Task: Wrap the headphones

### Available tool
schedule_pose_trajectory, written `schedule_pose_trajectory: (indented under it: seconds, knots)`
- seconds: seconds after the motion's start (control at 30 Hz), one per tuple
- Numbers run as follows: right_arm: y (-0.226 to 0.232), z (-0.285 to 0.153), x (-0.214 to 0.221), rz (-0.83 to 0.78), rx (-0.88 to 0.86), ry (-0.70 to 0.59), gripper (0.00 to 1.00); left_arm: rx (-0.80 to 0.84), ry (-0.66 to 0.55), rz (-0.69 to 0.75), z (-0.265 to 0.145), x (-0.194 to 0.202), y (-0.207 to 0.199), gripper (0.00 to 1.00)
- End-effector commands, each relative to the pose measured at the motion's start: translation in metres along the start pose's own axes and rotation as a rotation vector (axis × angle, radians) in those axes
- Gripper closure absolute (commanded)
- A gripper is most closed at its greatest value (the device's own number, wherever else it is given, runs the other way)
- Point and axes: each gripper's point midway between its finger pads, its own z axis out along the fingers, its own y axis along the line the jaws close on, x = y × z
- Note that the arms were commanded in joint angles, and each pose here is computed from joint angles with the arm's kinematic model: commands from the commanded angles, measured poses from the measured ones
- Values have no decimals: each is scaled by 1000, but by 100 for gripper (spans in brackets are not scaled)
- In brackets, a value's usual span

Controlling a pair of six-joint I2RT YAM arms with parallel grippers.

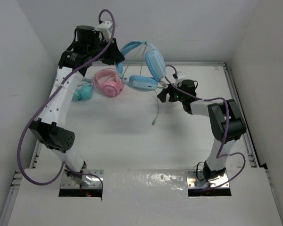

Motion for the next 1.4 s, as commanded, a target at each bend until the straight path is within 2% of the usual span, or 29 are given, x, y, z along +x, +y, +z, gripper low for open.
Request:
schedule_pose_trajectory:
  seconds: [0.0,0.1,0.2,0.23,0.33,0.47,0.5,0.53,0.73,0.87,0.9,1.0,1.07,1.13,1.2,1.3,1.37]
  knots:
    - [27,-8,-16,39,-77,-77,14,73,-130,0,-24,-47,-32,100]
    - [36,-16,-3,94,-24,-72,16,61,-132,-1,-23,-48,-30,100]
    - [35,-21,27,128,112,18,21,46,-123,-10,-20,-44,-26,100]
    - [32,-28,49,136,163,87,24,46,-121,-13,-20,-43,-25,100]
    - [43,-41,78,132,243,141,28,36,-119,-16,-17,-42,-22,100]
    - [55,-45,91,79,372,174,32,25,-114,-17,-14,-40,-19,100]
    - [46,-46,104,60,431,220,34,23,-113,-18,-14,-40,-18,100]
    - [49,-41,100,62,433,222,35,23,-112,-19,-12,-39,-17,100]
    - [57,-42,141,30,459,344,46,5,-118,-19,-13,-41,-14,100]
    - [61,-39,154,17,456,384,85,-8,-118,-26,-12,-41,-9,100]
    - [62,-39,156,16,454,401,100,-9,-117,-33,-12,-40,-8,100]
    - [65,-50,167,20,430,438,100,-24,-121,-49,-12,-40,0,100]
    - [79,-54,162,26,356,408,100,-40,-127,-59,-13,-40,7,100]
    - [93,-69,177,-57,264,427,100,-61,-140,-71,-14,-43,18,100]
    - [112,-78,174,-170,181,409,100,-70,-143,-85,-9,-43,27,100]
    - [160,-96,183,-347,-16,418,100,-108,-132,-107,5,-37,46,100]
    - [185,-107,181,-394,-120,416,100,-129,-130,-119,12,-33,56,100]
